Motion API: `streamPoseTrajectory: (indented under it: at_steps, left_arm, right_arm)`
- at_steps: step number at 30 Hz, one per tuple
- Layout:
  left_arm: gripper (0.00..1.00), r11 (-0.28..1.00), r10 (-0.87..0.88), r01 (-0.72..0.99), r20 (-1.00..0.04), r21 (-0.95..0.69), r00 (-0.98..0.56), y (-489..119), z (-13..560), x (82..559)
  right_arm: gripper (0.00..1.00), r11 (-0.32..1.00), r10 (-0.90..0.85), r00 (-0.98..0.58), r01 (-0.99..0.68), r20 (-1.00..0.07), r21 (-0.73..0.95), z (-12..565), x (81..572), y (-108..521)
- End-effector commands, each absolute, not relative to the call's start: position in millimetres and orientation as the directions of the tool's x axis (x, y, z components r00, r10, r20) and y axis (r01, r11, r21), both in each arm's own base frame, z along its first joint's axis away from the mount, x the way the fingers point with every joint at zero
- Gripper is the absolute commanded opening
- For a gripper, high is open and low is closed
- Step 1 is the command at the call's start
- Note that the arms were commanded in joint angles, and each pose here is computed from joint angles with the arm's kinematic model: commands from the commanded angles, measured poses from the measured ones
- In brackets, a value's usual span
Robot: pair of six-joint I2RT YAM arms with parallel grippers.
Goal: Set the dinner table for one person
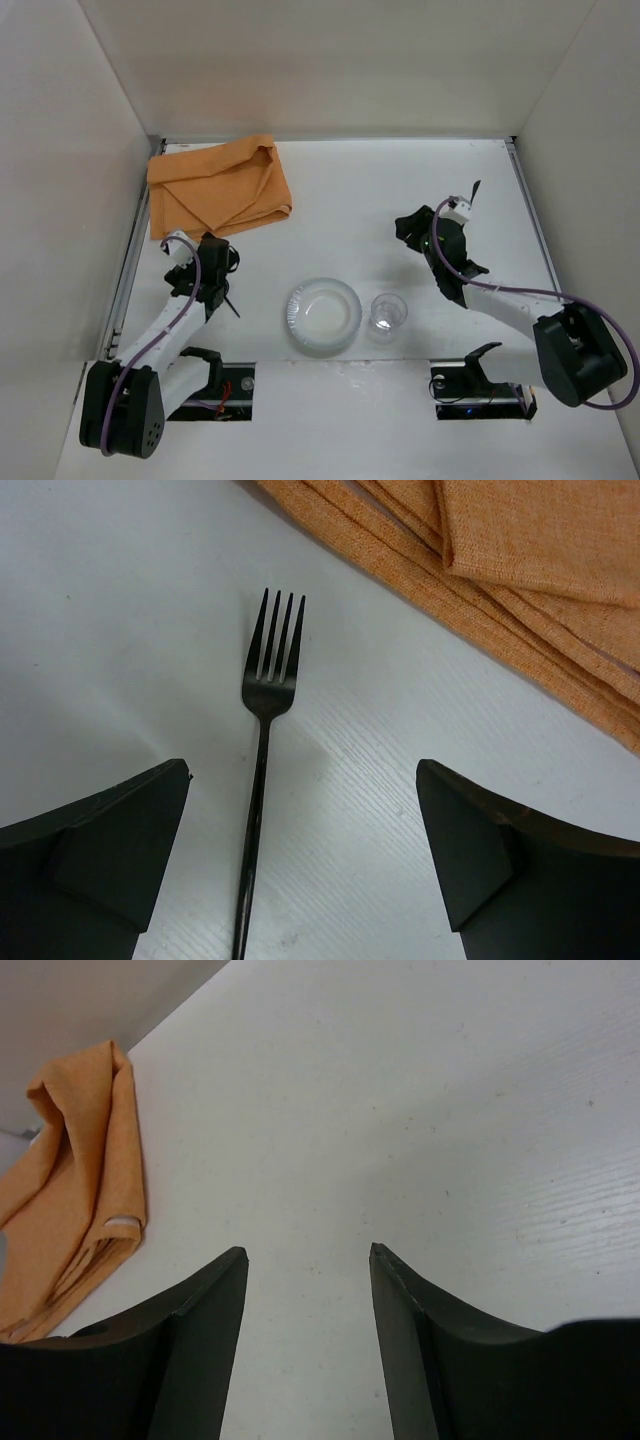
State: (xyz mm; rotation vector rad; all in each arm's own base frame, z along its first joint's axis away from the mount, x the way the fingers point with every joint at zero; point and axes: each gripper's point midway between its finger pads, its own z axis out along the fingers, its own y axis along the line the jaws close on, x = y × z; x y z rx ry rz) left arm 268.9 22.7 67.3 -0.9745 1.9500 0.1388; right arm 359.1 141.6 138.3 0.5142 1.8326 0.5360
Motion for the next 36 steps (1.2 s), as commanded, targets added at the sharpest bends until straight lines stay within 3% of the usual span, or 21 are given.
streamPoseTrajectory:
  at_steps: [1,8,12,15,20,22,23,25,27,29,32,36]
  left_arm:
    - [1.00,0.685,-0.568,-0.660,-0.793,-0.308,-0.220,19.8,87.8,285.2]
    - [1.00,0.699,-0.571,-0.605,-0.807,-0.381,-0.152,3.1,114.1,322.1]
    - [1.00,0.714,-0.549,-0.584,-0.826,-0.386,-0.126,-0.1,131.1,347.9]
    - [1.00,0.710,-0.550,-0.560,-0.833,-0.427,-0.062,-0.4,146.1,365.8]
    - [0.99,0.671,-0.582,-0.536,-0.812,-0.512,0.047,12.1,166.0,401.1]
    - [0.69,0.667,-0.598,-0.509,-0.799,-0.544,0.069,11.2,177.7,417.2]
    - [0.46,0.661,-0.604,-0.505,-0.793,-0.555,0.080,11.2,182.7,425.9]
    - [0.30,0.646,-0.605,-0.518,-0.790,-0.560,0.100,13.8,186.6,442.4]
    - [0.36,0.633,-0.621,-0.521,-0.777,-0.573,0.100,11.5,184.5,466.9]
    - [0.50,0.628,-0.640,-0.518,-0.765,-0.580,0.081,3.7,180.3,489.0]
    - [0.68,0.628,-0.669,-0.502,-0.742,-0.595,0.042,-11.4,171.8,525.7]
    - [0.76,0.593,-0.727,-0.495,-0.687,-0.636,0.011,-30.1,157.2,568.4]
  right_arm:
    - [0.57,0.786,0.604,-0.271,0.050,-0.749,0.616,152.9,366.0,147.5]
    - [0.46,0.788,0.600,-0.273,0.041,-0.752,0.614,155.6,367.1,149.3]
    - [0.23,0.790,0.595,-0.284,0.034,-0.752,0.612,155.7,365.8,150.9]
    - [0.13,0.799,0.583,-0.294,0.036,-0.757,0.601,156.0,366.4,152.0]
    - [0.11,0.810,0.565,-0.319,0.038,-0.761,0.585,149.5,367.6,157.0]
    - [0.15,0.814,0.559,-0.316,0.033,-0.766,0.580,150.8,367.3,159.0]
    - [0.19,0.813,0.560,-0.317,0.034,-0.765,0.581,149.7,367.4,159.1]
    - [0.31,0.811,0.562,-0.321,0.033,-0.763,0.584,148.8,367.9,160.3]
    - [0.47,0.812,0.557,-0.324,0.021,-0.765,0.583,150.6,367.5,164.0]
    - [0.55,0.817,0.548,-0.326,0.013,-0.770,0.576,151.0,367.1,165.6]
    - [0.58,0.817,0.543,-0.332,-0.001,-0.771,0.577,152.4,366.2,170.0]
    - [0.58,0.826,0.527,-0.337,-0.014,-0.780,0.564,152.9,366.7,173.5]
